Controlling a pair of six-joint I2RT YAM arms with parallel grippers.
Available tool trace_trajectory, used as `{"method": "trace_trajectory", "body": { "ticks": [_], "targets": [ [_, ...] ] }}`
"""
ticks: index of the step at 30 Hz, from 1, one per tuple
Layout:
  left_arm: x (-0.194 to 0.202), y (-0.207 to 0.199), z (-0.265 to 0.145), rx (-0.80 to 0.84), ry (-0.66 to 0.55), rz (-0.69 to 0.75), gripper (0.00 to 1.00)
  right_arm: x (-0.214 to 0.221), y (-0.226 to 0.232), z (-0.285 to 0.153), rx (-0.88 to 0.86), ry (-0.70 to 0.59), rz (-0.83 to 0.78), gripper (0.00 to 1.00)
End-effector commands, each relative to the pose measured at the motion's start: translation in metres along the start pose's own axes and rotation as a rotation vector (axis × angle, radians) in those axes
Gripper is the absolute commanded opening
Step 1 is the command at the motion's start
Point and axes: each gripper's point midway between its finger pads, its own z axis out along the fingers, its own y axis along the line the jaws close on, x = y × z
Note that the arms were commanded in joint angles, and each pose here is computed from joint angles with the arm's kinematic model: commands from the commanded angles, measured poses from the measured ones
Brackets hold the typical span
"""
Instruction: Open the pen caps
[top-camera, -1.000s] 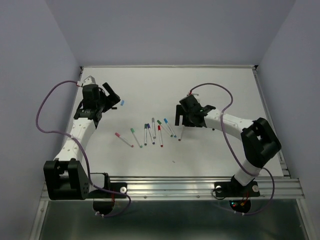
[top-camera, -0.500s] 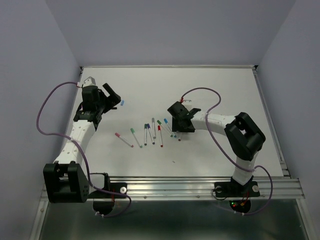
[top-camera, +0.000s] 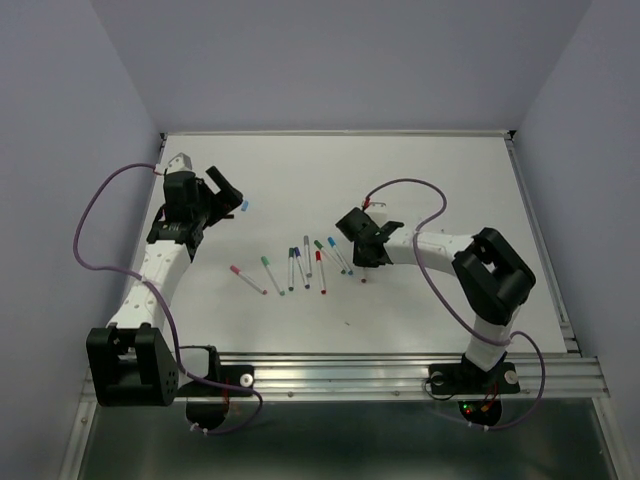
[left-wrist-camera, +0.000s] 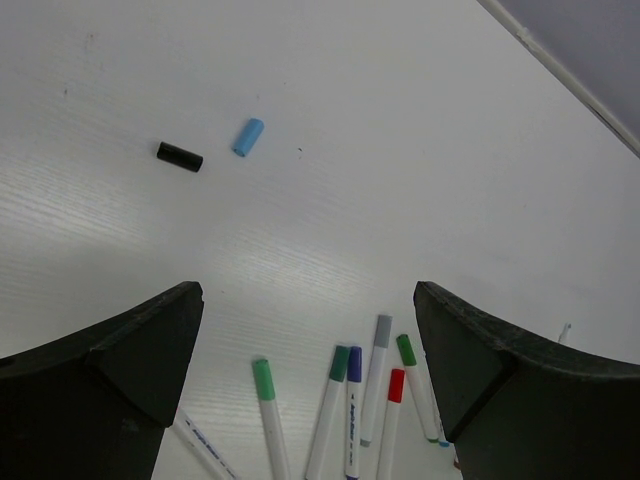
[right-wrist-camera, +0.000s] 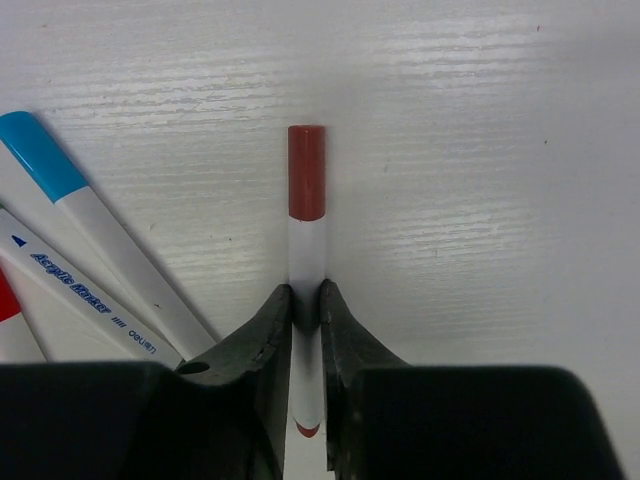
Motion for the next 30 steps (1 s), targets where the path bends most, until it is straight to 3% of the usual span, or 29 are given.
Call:
{"method": "trace_trajectory", "body": {
  "ticks": [1, 3, 9, 14, 18, 25, 30],
  "targets": [
    [-0.008, -0.020, -0.013, 0.097, -0.036, 0.015, 0.99, 0.011, -0.016, -0.005, 0.019, 0.014, -0.029, 0.05],
    [-0.007, -0.026, -0.015, 0.132, -0.032, 0.017, 0.99, -0.002, -0.020, -0.013, 0.003, -0.020, -0.019, 0.01],
    [-0.001, -0.055, -0.025, 0.264, 0.000, 0.030, 0.99, -0.053, -0.020, -0.046, -0.130, -0.184, -0.087, 0.01],
    [0.018, -0.107, -0.045, 0.468, 0.047, 0.082, 0.99, -0.081, 0.028, -0.109, -0.499, -0.326, -0.187, 0.01],
    [0.044, -0.155, -0.064, 0.636, 0.099, 0.122, 0.99, -0.071, 0.062, -0.149, -0.789, -0.348, -0.273, 0.01],
    [0.068, -0.194, -0.075, 0.738, 0.149, 0.125, 0.99, -0.087, 0.086, -0.194, -0.989, -0.433, -0.282, 0.01],
    [0.085, -0.210, -0.073, 0.770, 0.193, 0.117, 0.99, -0.092, 0.094, -0.203, -1.026, -0.432, -0.283, 0.01]
  ]
}}
